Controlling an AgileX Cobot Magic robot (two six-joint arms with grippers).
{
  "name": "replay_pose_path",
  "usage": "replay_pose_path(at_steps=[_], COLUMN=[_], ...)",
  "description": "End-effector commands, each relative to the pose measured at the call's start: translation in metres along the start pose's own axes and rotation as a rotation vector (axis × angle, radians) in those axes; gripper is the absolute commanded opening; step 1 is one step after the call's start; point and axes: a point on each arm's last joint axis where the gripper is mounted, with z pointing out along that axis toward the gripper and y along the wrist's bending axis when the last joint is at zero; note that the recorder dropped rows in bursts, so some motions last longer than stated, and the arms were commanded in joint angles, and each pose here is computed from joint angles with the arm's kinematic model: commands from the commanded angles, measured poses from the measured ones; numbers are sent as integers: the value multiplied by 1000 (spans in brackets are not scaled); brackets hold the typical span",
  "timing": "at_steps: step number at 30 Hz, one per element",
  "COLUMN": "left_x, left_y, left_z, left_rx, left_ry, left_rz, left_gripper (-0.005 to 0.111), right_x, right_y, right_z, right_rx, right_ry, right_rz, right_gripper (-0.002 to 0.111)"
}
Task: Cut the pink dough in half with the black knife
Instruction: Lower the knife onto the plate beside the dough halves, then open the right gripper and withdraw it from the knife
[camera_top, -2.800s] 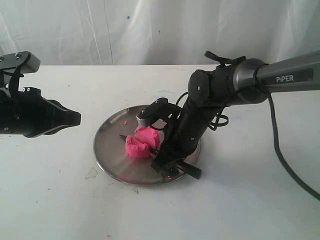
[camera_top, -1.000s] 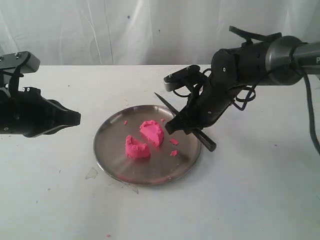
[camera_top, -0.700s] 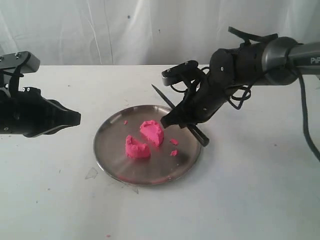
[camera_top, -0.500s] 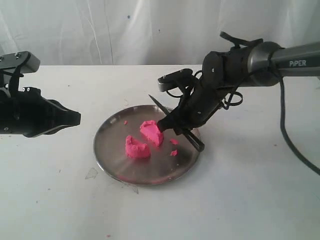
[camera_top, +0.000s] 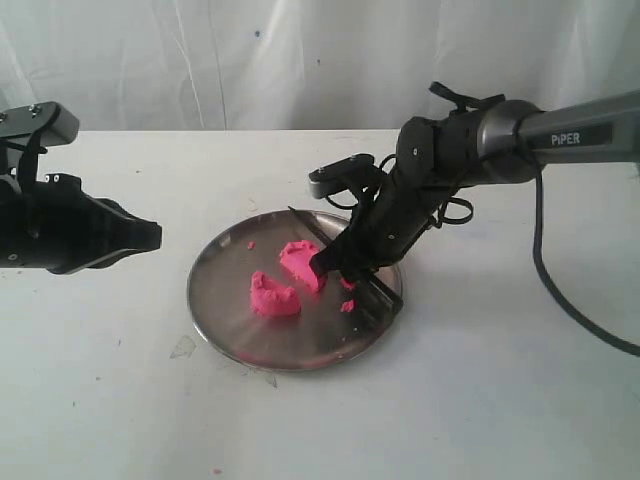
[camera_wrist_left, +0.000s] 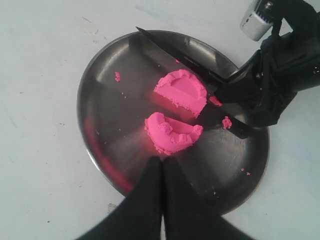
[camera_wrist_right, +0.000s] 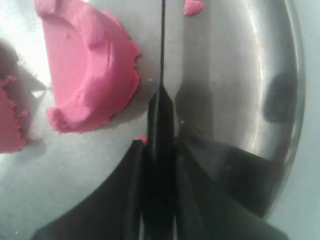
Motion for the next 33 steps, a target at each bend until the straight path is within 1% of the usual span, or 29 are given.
replay_pose_path(at_steps=[1, 8, 15, 23, 26, 29, 32, 33], left_x=[-2, -2, -2, -2, -2, -2, -2, -2], left_y=[-2, -2, -2, -2, -2, -2, -2, -2], left_z=[-3, -3, -3, -3, -3, -3, -3, -3], left_rx=[17, 17, 17, 19, 19, 17, 15, 15], left_ry=[-11, -11, -11, -10, -10, -11, -12, -12], left_rz=[-21, -21, -21, -21, -21, -21, -21, -21], left_gripper=[0, 0, 0, 0, 0, 0, 0, 0], right_x=[0, 0, 0, -2, -9, -17, -19, -18], right_y=[-2, -2, -3, -3, -1, 1, -3, -7], right_z=[1, 1, 1, -4, -23, -54, -83, -92], right_rx=[0, 1, 4, 14, 22, 51, 138, 177], right_ry=[3, 1, -2, -12, -57, -120, -141, -133], right_rz=[-11, -12, -26, -40, -48, -85, -174, -176], right_gripper=[15, 22, 40, 41, 41, 41, 41, 41])
